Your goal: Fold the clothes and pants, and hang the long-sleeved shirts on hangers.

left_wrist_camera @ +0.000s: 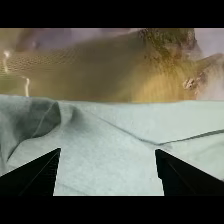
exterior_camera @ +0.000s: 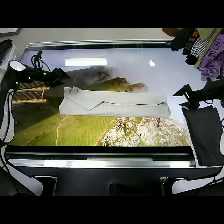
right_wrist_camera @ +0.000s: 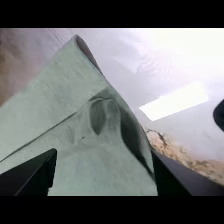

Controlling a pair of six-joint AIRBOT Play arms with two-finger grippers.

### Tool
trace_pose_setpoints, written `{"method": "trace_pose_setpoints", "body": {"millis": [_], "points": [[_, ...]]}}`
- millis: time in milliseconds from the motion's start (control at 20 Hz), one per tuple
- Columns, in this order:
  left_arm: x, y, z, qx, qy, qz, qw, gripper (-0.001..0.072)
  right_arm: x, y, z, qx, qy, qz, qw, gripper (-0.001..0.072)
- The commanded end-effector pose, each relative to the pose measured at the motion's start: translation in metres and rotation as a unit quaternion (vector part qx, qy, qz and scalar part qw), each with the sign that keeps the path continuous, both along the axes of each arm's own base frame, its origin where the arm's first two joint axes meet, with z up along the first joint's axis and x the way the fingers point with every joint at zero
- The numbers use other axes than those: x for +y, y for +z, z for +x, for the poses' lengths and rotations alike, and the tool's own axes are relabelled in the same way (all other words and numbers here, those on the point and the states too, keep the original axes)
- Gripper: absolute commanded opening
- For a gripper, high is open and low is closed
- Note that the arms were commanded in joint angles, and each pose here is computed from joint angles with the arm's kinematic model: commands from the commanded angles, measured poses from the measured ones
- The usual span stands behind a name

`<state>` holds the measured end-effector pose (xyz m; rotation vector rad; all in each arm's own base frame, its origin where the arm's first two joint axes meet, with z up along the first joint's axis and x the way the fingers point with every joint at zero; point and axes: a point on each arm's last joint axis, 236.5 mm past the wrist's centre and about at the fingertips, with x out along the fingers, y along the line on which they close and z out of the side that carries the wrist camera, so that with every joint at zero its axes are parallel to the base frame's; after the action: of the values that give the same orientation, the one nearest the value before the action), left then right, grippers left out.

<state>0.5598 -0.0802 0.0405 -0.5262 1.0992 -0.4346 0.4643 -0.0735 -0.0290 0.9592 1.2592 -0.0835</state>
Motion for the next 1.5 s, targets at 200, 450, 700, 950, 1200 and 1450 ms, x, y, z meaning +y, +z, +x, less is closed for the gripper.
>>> {"method": "trace_pose_setpoints", "body": {"millis": [200, 450, 700, 950, 1200, 1450], "points": [[0.025, 0.056, -0.027, -0.001, 0.004, 0.108, 0.994, 0.072, 0.02, -0.047, -0.002, 0.014, 0.051, 0.088, 0.995, 0.0682], [0.021, 0.068, -0.036, -0.003, -0.004, 0.109, 0.994, 0.072, 0.007, -0.054, 0.016, -0.017, 0.03, 0.061, 0.998, 0.0681], [0.014, 0.06, -0.04, 0.009, -0.01, 0.108, 0.994, 0.072, 0.029, -0.068, 0.011, 0.004, 0.056, 0.078, 0.995, 0.0681], [0.018, 0.055, -0.04, 0.013, -0.008, 0.118, 0.993, 0.072, 0.065, -0.081, 0.009, 0.019, 0.107, 0.052, 0.993, 0.0503], [0.008, 0.035, -0.046, 0.032, -0.025, 0.119, 0.992, 0.0281, 0.063, -0.056, 0.02, -0.008, 0.097, 0.039, 0.995, 0.0046], [-0.068, 0.0, -0.045, 0.036, -0.049, 0.069, 0.996, 0.0017, 0.06, 0.039, 0.025, -0.061, 0.11, 0.01, 0.992, 0.0046]]}}
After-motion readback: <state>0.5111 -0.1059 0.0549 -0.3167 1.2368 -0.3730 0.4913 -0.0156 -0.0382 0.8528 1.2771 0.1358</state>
